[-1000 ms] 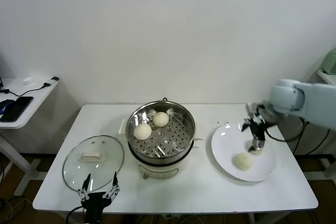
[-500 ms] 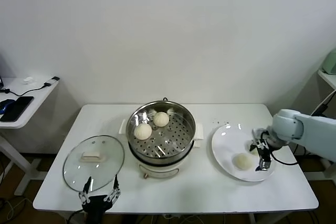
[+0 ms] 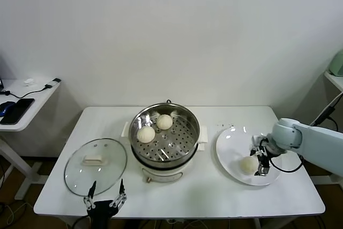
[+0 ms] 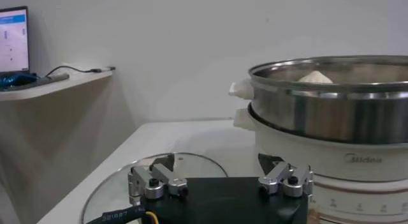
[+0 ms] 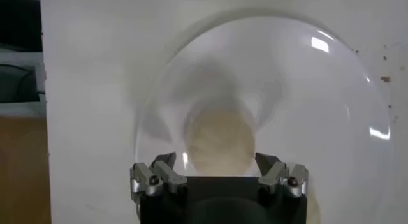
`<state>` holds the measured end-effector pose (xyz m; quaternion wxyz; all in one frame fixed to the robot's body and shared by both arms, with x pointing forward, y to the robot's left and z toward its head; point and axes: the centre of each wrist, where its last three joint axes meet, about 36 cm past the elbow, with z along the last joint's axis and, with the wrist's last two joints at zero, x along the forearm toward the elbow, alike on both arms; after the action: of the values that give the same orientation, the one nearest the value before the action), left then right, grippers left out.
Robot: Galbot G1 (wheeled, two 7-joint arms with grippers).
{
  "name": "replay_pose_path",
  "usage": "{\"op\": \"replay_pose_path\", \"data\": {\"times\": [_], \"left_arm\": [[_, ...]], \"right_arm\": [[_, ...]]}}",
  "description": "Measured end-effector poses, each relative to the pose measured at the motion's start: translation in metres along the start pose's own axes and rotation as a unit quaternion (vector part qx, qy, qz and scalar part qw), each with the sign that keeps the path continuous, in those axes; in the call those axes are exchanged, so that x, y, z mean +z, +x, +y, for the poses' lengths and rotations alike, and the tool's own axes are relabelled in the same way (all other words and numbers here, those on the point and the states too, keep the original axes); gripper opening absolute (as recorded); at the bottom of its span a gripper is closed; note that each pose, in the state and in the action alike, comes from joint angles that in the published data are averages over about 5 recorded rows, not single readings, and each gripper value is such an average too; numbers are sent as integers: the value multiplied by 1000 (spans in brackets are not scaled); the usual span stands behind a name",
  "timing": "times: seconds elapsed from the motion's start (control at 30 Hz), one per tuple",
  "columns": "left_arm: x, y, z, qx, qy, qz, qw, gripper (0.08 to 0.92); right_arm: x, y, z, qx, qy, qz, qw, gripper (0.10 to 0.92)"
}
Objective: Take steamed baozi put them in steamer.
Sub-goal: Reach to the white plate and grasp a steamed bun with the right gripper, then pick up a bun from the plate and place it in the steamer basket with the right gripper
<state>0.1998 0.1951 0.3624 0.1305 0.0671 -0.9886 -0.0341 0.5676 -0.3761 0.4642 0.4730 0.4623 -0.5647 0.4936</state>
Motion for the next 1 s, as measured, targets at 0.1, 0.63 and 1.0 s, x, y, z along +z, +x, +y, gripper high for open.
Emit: {"op": "replay_pose_path", "data": {"times": [0.1, 0.63, 1.0], "left_arm": [[0, 1, -2, 1, -1, 0, 1000, 823], [2, 3, -8, 7, -7, 1, 1000, 823], [-3, 5, -6, 8, -5, -3, 1000, 823]], "right_arm": [[-2, -2, -2, 2, -2, 0, 1000, 823], [-12, -14, -12, -8, -8, -5, 1000, 664], [-27, 32, -28, -2, 24, -22, 999, 636]]}}
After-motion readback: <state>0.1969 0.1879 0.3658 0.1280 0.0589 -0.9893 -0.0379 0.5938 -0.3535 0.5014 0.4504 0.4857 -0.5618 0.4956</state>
